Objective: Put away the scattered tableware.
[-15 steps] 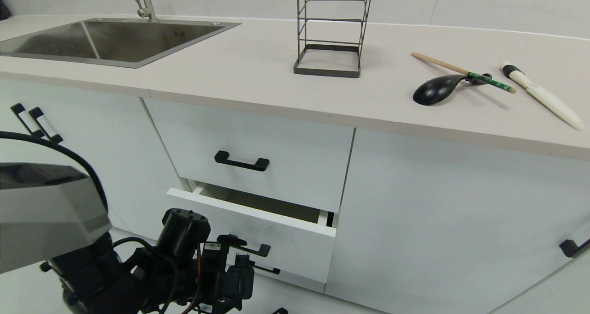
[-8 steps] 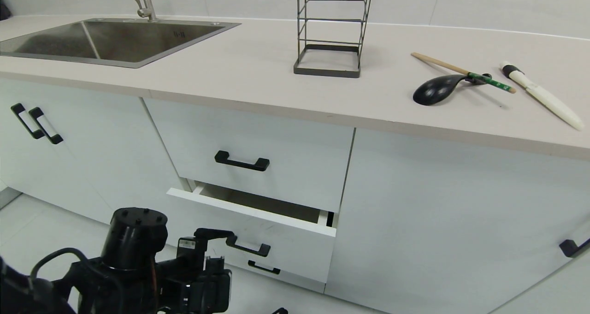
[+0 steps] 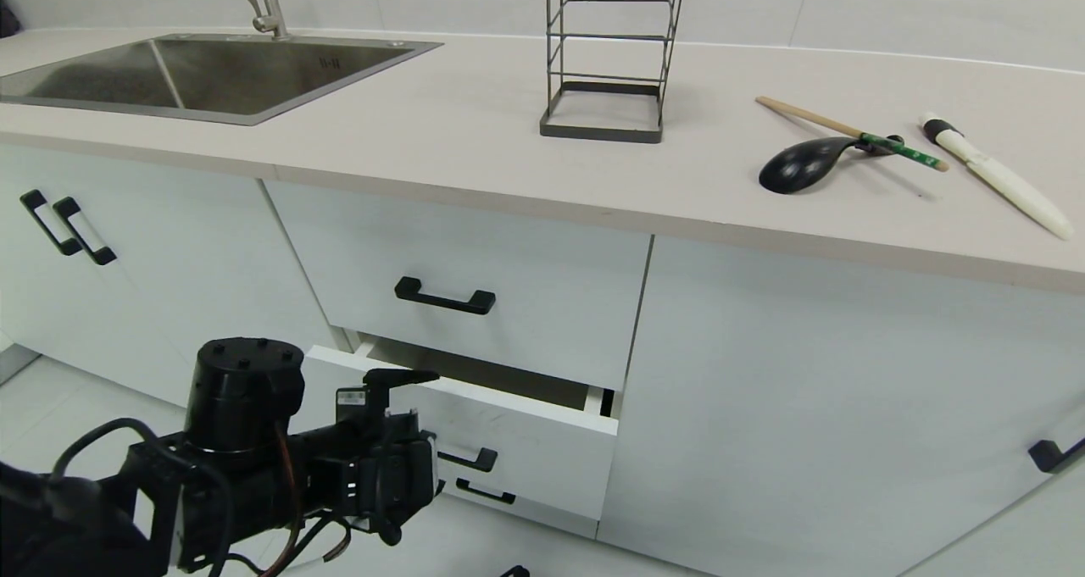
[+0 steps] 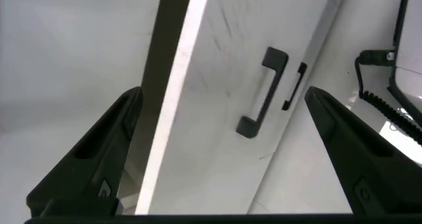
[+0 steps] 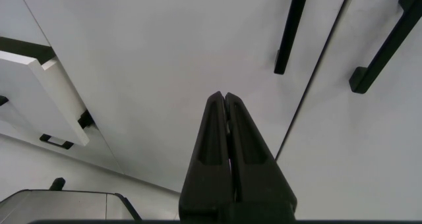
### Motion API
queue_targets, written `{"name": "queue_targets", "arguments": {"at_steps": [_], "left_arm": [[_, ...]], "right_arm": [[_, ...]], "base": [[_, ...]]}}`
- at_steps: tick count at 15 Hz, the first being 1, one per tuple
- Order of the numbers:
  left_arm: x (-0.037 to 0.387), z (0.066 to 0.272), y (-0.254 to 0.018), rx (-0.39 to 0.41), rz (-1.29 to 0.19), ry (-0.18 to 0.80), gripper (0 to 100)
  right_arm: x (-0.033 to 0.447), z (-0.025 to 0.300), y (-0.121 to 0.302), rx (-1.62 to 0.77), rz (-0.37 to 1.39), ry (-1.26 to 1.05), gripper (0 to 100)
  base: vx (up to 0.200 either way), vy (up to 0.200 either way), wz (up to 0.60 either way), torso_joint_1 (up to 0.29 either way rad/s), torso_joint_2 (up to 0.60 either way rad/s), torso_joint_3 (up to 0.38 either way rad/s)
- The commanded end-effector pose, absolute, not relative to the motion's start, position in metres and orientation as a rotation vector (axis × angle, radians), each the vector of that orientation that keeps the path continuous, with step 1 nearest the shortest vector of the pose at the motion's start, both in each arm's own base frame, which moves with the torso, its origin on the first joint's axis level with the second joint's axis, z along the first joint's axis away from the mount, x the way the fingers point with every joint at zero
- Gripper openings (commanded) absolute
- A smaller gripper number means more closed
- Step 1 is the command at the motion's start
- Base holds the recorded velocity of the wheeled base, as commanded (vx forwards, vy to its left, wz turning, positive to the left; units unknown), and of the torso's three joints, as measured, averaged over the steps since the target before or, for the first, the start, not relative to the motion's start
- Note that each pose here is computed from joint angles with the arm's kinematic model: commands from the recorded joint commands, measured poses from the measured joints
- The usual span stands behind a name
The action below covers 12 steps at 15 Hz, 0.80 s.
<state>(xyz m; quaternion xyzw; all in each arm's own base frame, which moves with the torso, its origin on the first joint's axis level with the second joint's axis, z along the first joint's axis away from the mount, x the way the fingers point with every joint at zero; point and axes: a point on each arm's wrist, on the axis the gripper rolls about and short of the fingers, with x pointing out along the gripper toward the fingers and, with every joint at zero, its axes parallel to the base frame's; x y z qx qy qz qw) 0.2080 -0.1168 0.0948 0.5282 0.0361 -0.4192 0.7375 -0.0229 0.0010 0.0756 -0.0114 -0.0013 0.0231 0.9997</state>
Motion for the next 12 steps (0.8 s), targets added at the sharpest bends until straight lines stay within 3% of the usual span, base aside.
{"name": "queue_targets", "arguments": {"at_steps": [1, 12], "left_arm": [[0.224, 0.085, -0.124, 1.16, -0.933, 0.105, 100], [0.251, 0.062, -0.136, 1.158, -0.93, 0.116, 100]], "right_arm": [[-0.023, 0.076, 0.001, -0.023, 0.046, -0.002, 0], [-0.023, 0.076, 0.001, -0.023, 0.046, -0.002, 0]], "base": [[0.0, 0.0, 0.0, 0.0, 0.0, 0.0], [0.0, 0.0, 0.0, 0.0, 0.0, 0.0]]}}
